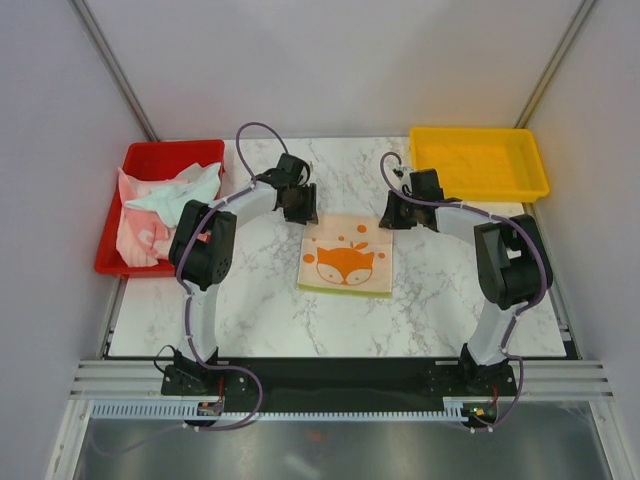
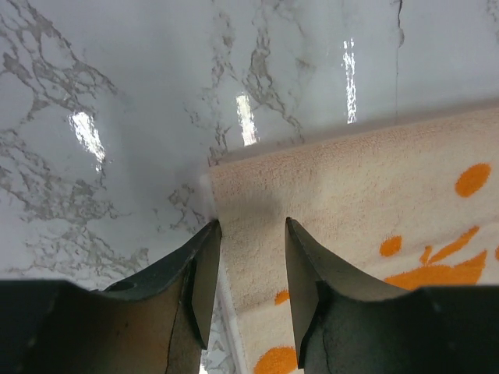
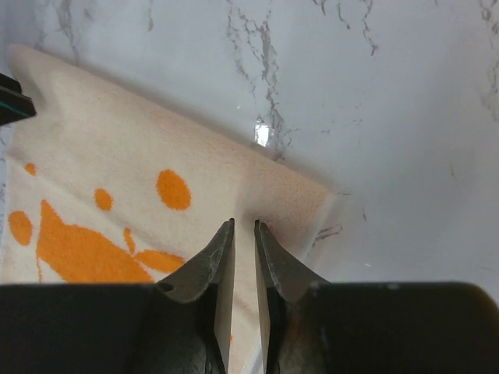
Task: Fold and stack the towels
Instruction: Fold the towel
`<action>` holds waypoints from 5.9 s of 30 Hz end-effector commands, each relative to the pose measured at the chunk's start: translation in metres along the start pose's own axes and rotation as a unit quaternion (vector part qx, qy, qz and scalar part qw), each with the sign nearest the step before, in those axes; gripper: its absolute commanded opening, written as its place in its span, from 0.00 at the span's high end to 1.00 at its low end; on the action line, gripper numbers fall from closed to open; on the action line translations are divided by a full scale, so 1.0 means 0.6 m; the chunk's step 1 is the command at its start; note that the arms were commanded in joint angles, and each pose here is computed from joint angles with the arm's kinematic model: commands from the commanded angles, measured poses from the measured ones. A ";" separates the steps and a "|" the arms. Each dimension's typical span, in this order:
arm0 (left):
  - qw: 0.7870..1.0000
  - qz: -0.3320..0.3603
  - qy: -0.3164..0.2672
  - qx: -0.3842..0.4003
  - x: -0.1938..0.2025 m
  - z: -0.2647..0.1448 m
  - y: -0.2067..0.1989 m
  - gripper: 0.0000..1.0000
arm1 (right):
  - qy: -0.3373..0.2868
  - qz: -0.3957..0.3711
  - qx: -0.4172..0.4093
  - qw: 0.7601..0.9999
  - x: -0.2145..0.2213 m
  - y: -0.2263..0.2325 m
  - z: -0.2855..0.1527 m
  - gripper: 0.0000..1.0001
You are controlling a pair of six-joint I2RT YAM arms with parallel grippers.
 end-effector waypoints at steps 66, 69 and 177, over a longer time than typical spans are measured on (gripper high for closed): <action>0.971 0.180 0.080 0.138 -0.103 0.031 0.034 0.40 | 0.059 -0.130 -0.174 0.974 -0.030 -0.108 0.054 0.96; 0.972 0.176 0.085 0.132 -0.100 0.038 0.040 0.43 | 0.058 -0.129 -0.173 0.975 -0.029 -0.109 0.055 0.98; 0.993 0.080 0.026 0.086 0.171 -0.160 0.004 0.98 | 0.008 0.020 -0.057 0.998 0.121 0.077 -0.177 0.98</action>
Point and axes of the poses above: each gripper's point midway between its finger pads, its own z axis out along the fingers, its own y axis along the line the jaws close on, x = y × z, the point moved 8 cm from there along -z, back along the fingers, and after that the axes turned 15 degrees about -z, right-handed, at the moved point
